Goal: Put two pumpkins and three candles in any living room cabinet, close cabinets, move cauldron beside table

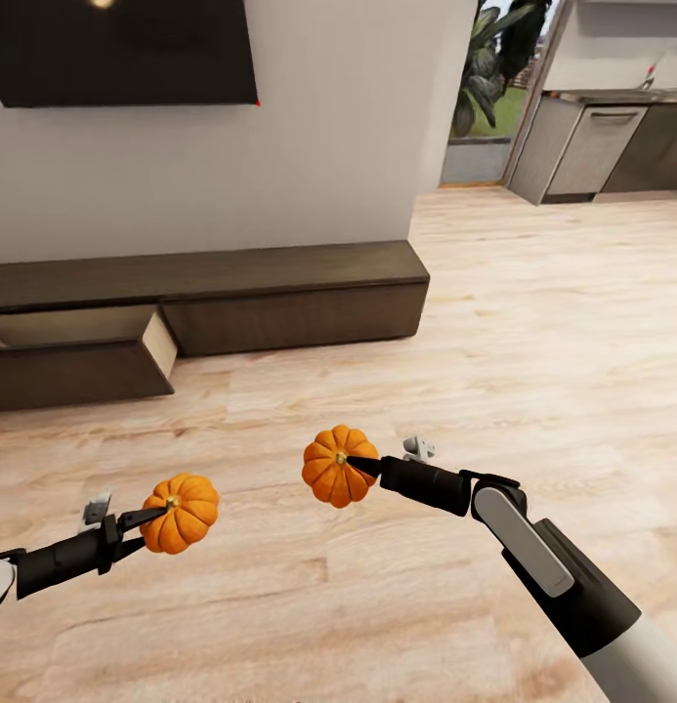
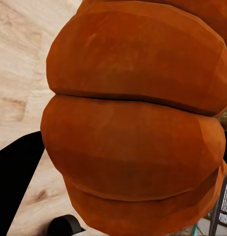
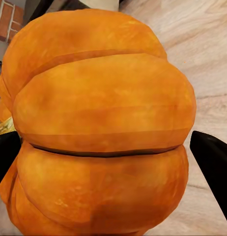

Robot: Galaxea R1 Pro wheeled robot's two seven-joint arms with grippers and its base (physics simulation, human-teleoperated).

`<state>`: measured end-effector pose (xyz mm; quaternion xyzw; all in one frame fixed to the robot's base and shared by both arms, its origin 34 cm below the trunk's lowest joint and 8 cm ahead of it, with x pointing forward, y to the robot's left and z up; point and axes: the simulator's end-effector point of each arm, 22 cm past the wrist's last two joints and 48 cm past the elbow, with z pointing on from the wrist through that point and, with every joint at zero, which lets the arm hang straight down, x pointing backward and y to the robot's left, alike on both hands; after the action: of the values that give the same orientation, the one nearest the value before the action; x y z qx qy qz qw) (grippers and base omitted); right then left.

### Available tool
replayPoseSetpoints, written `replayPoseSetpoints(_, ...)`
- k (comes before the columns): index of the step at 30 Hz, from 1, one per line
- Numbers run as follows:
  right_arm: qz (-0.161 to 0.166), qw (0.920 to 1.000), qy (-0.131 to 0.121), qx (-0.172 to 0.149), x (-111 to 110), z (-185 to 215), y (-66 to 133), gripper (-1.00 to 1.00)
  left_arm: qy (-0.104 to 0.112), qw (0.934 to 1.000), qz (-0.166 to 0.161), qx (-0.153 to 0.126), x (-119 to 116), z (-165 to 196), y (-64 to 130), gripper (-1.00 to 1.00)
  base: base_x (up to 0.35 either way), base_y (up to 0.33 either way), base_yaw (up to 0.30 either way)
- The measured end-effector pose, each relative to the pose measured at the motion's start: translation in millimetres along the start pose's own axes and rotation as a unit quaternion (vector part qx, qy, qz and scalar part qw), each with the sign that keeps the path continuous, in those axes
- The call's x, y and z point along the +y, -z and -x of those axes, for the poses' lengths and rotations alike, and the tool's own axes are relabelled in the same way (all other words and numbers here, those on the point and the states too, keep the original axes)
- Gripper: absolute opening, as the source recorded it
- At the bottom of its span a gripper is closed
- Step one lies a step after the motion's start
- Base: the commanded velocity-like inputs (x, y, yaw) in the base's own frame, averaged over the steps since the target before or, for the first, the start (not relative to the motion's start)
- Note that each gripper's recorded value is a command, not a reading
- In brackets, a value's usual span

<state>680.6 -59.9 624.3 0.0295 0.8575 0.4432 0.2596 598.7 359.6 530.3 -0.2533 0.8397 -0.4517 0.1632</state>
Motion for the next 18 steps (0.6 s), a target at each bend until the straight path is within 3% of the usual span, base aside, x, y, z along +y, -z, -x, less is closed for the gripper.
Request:
replayPoseSetpoints(9,0.0,1.0,0.0,0.0,-0.1,-0.3,0.0,-1.0,0.001,1.0,0.003,0.001,2.3,-0.7,0.7,-1.0,0.019,0.272,0.29)
replayPoseSetpoints(18,-0.002,1.0,0.0,0.001,-1.8,-0.9,0.0,-1.0,0.0,1.0,0.004,0.001,2.9,-1.0,1.0,-1.0,0.234,0.195,0.29)
